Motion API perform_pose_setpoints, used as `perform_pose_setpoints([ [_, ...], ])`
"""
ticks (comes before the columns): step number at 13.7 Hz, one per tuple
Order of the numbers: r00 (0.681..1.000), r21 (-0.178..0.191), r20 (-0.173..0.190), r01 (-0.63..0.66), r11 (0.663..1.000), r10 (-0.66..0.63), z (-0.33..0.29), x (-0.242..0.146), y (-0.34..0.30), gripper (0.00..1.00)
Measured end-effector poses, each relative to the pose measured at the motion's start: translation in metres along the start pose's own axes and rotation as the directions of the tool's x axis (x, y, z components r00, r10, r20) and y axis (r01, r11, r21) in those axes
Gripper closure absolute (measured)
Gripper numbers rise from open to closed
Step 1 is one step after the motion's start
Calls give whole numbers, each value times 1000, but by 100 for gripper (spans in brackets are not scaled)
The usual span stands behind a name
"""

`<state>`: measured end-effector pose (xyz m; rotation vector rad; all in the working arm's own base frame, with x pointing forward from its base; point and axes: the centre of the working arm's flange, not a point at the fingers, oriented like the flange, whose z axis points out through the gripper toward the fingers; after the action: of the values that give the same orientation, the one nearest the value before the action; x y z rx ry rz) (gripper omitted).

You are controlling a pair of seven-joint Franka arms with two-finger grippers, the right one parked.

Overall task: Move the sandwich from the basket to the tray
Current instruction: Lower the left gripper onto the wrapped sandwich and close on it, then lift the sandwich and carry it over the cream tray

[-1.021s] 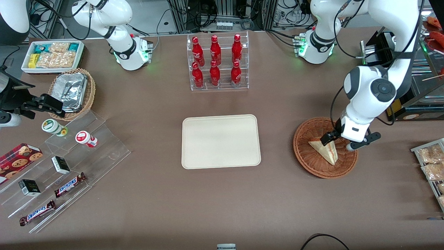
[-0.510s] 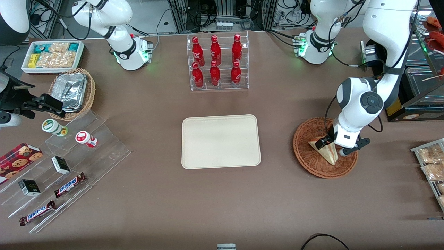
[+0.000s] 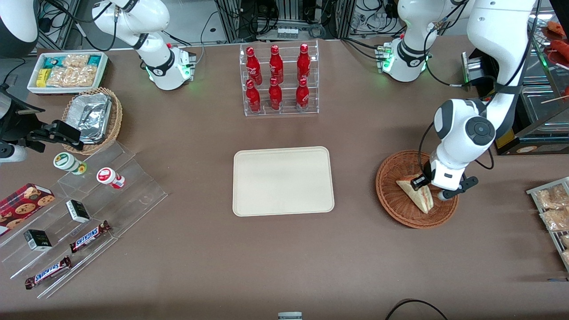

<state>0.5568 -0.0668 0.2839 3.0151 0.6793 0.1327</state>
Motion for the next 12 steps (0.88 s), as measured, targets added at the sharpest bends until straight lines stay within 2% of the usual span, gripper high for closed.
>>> perform_pose_setpoints([
  [2, 1000, 10, 7, -17, 1000, 16, -36, 2, 12, 74],
  [4, 998, 26, 29, -59, 998, 58, -83, 3, 42, 84],
  [6, 993, 27, 39, -116, 993, 115, -124, -2, 82, 84],
  [8, 985, 7, 21, -171, 985, 171, -149, -15, 120, 84],
  [10, 972, -13, 8, -236, 972, 236, -156, -36, 157, 84],
  [12, 955, -27, 14, -295, 955, 296, -149, -64, 200, 84],
])
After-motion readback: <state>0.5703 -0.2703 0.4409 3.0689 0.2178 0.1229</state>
